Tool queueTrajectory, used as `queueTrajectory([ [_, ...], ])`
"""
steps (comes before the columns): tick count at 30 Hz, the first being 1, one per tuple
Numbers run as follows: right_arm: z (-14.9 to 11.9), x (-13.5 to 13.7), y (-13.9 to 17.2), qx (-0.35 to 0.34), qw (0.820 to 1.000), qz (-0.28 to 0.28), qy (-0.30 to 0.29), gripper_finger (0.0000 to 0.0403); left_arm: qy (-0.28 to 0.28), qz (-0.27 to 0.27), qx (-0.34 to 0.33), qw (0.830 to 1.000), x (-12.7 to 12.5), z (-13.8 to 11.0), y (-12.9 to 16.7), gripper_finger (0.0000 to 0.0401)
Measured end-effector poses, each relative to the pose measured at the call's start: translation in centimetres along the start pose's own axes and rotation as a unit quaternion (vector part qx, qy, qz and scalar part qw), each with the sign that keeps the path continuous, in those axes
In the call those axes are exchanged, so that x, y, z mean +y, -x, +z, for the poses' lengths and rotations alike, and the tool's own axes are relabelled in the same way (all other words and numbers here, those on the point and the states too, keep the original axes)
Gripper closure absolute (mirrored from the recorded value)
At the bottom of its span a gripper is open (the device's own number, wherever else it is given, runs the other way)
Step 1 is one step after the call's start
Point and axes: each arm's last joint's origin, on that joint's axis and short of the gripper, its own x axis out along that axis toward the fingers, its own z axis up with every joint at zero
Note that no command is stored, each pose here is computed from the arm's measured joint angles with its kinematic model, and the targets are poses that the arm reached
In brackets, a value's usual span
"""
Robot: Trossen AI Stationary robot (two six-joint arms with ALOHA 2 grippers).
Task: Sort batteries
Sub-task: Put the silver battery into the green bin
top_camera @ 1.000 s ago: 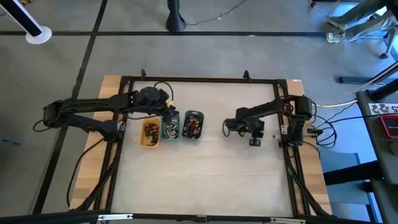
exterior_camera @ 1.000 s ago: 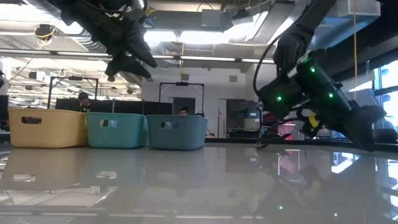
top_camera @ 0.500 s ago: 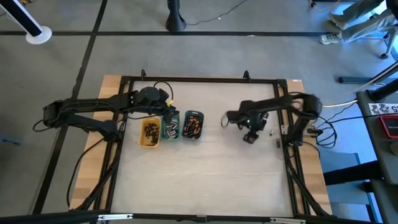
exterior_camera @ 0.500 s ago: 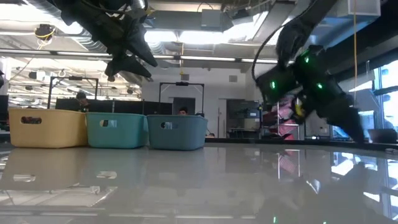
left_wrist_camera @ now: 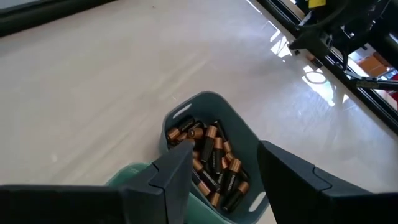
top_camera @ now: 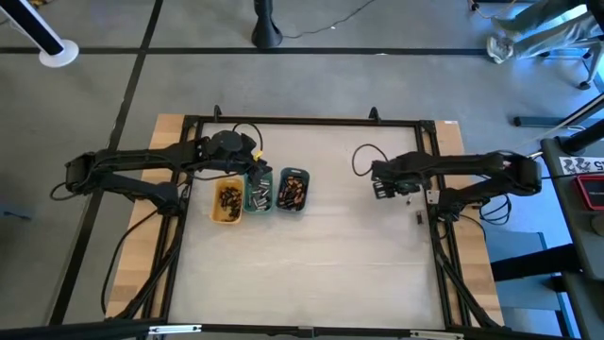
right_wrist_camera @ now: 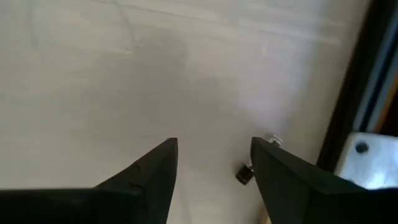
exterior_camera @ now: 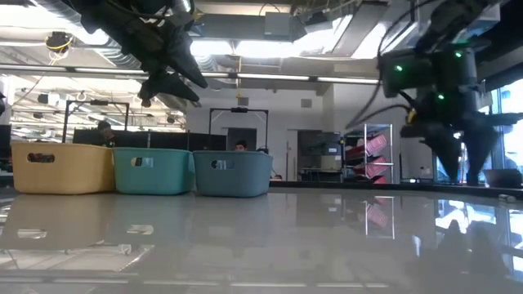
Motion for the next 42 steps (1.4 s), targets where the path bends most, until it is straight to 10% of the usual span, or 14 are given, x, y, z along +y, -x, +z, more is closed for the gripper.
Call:
queueTrajectory([
  [11,-1.2,-2.0,-0.7,0.011,0.998,-0.006,-0.069,0.0221,-0.005,0.000,0.000,1.000,0.0,0.0,0.0,0.0231],
  [18,-1.0,-0.8,0.1,0.050,0.982,0.091,0.157,0.0221,-0.018,0.002,-0.001,1.000,0.1,0.1,0.0,0.0231],
  [25,-1.4,-0.6,0.4,0.104,0.950,0.142,0.259,0.0221,-0.011,0.009,-0.008,1.000,0.5,0.3,0.0,0.0231],
  [31,-1.5,-2.0,-0.2,0.139,0.975,0.026,0.173,0.0221,-0.011,0.007,-0.007,1.000,0.4,0.3,0.0,0.0231],
  [42,-0.8,-2.5,-1.3,0.099,0.992,0.003,0.075,0.0221,-0.002,-0.001,-0.013,1.000,0.3,0.5,0.0,0.0231],
])
